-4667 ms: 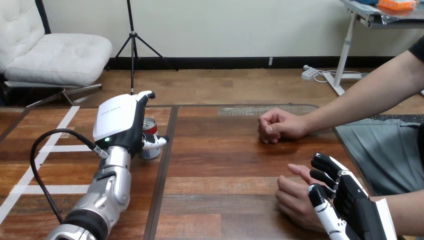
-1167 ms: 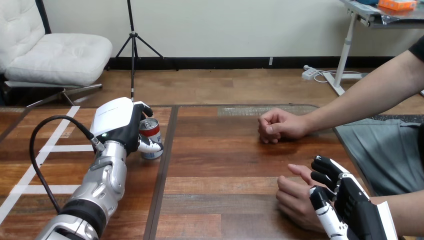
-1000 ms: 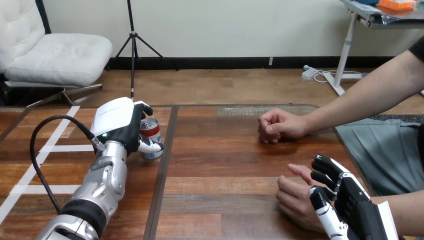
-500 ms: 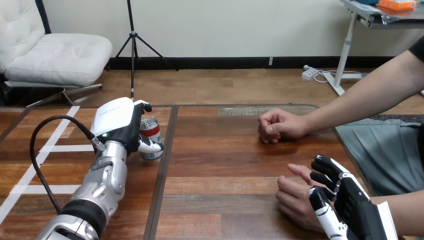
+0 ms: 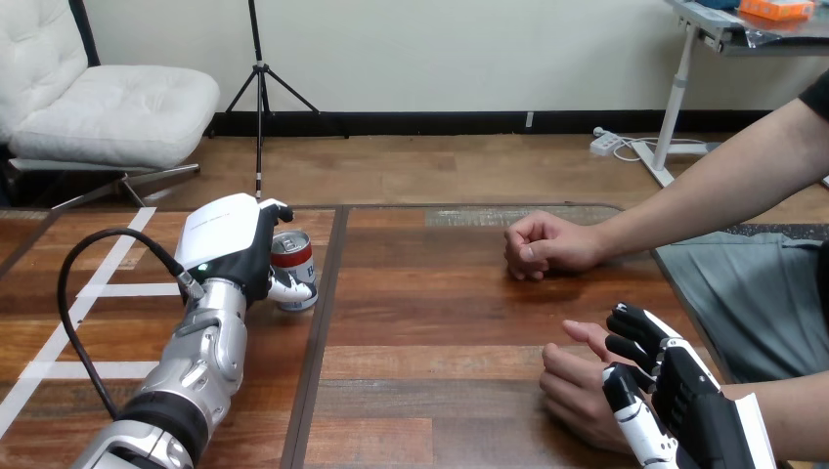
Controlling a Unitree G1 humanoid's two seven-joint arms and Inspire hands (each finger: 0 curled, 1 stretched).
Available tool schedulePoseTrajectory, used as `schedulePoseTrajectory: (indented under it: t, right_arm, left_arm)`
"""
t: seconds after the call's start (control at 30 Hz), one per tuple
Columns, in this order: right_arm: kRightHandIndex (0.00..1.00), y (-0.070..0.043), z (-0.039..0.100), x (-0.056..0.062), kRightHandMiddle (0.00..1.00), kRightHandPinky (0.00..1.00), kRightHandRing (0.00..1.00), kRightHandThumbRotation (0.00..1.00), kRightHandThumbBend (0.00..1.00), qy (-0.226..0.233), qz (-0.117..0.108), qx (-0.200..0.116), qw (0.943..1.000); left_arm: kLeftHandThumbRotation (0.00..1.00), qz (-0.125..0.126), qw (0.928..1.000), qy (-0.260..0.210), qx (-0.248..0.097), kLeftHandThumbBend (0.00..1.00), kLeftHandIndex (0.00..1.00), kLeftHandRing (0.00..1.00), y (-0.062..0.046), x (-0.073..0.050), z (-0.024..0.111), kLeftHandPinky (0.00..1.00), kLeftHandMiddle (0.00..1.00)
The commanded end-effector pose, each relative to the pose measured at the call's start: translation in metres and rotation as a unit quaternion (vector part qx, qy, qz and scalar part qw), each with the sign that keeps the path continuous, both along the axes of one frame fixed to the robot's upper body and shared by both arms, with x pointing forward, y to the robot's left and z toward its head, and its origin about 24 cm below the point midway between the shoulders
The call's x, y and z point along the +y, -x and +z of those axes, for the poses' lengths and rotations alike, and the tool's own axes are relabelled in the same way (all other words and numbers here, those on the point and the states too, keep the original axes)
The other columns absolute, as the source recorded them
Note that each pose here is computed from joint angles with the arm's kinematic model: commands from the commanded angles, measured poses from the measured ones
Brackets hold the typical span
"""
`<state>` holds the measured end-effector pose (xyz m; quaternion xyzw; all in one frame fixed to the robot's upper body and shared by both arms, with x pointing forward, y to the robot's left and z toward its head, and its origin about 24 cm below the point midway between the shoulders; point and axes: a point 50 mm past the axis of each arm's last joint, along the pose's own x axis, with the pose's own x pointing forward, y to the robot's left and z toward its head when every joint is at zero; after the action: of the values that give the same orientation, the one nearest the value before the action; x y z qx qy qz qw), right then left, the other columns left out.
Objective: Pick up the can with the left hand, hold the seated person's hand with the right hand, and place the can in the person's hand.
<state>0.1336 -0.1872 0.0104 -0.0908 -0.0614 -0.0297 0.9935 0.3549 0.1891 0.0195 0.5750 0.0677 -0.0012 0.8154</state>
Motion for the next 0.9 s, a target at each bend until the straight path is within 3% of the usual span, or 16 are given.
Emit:
schedulePoseTrajectory:
  t: [0.0, 0.87]
  right_arm:
    - [0.83, -0.0079, 0.0111, 0.0044, 0.84, 0.77, 0.82, 0.64, 0.54, 0.002, 0.009, -0.035, 0.9994]
    - [0.83, -0.0066, 0.0118, 0.0040, 0.84, 0.75, 0.82, 0.64, 0.55, 0.002, 0.004, -0.032, 0.9995]
  left_arm:
    - [0.02, -0.010, 0.9993, -0.009, -0.033, 0.76, 0.80, 0.80, -0.0113, -0.0053, 0.0182, 0.72, 0.82]
    - [0.00, -0.016, 0.9997, 0.009, -0.016, 0.77, 0.75, 0.75, -0.0130, -0.0021, 0.0195, 0.65, 0.78]
